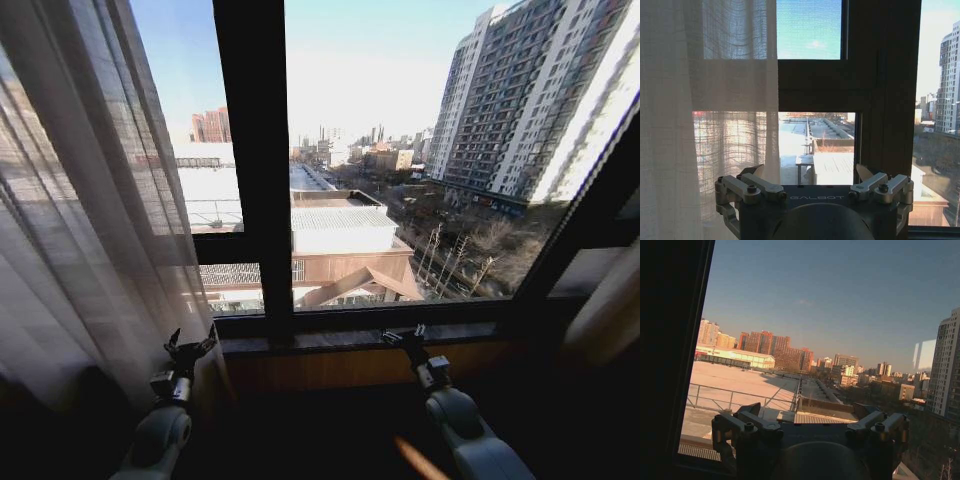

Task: Open the curtains by pulling them apart, changing their state from closed to fully open.

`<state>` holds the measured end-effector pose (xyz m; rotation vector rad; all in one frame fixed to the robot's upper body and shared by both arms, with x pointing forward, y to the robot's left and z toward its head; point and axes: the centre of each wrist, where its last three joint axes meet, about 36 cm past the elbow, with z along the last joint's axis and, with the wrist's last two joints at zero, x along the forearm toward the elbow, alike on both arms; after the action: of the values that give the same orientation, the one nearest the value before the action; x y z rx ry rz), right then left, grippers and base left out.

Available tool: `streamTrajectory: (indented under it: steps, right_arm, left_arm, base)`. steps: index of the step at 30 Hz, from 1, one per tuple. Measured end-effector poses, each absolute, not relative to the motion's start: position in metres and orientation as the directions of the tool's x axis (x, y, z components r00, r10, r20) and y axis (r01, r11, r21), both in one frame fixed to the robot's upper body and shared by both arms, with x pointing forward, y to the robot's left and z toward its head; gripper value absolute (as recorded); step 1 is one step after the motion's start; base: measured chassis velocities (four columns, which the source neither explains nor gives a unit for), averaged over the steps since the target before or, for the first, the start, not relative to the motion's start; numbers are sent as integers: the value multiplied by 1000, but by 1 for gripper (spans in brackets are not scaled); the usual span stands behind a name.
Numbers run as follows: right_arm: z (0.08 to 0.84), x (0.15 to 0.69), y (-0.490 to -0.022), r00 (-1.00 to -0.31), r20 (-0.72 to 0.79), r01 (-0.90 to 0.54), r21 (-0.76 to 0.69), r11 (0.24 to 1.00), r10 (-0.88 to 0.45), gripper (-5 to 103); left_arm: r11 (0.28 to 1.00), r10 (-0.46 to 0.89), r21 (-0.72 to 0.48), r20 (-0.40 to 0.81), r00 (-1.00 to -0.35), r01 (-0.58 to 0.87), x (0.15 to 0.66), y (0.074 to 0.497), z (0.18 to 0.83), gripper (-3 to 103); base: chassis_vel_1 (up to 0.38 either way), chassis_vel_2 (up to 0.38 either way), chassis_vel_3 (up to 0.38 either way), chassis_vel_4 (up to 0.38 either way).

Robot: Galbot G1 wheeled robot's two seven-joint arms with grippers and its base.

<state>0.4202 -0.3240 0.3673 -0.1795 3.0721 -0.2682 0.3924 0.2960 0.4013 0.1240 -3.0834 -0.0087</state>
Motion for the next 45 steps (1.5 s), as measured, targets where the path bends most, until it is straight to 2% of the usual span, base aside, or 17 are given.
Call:
streamTrajectory:
  steps: [5, 15, 24, 36, 45]
  right_arm:
    - [367, 420, -324, -992, -42, -111, -176, 978, -120, 100]
    - [367, 420, -324, -992, -42, -111, -176, 978, -120, 100]
    - [367, 420, -324, -992, -42, -111, -176, 978, -120, 100]
    - [367, 420, -324, -992, -42, -111, -176, 978, -120, 100]
    - [367, 420, -324, -992, -42, -111, -176, 978, -120, 100]
  left_arm:
    - [994, -62, 93, 30, -998, -59, 400, 324, 404, 100]
    - [994, -69, 76, -119, -990, -78, 397, 351, 373, 100]
    - [973, -215, 63, -95, -972, -221, 387, 362, 372, 100]
    - [975, -204, 76, -89, -975, -210, 401, 362, 370, 100]
    - [976, -193, 89, -81, -978, -200, 430, 366, 368, 100]
  base:
    - [0, 0, 0, 0]
    - [0, 0, 0, 0]
    - [0, 0, 0, 0]
    - [-15, 16, 17, -11]
    - [-71, 58, 50, -47]
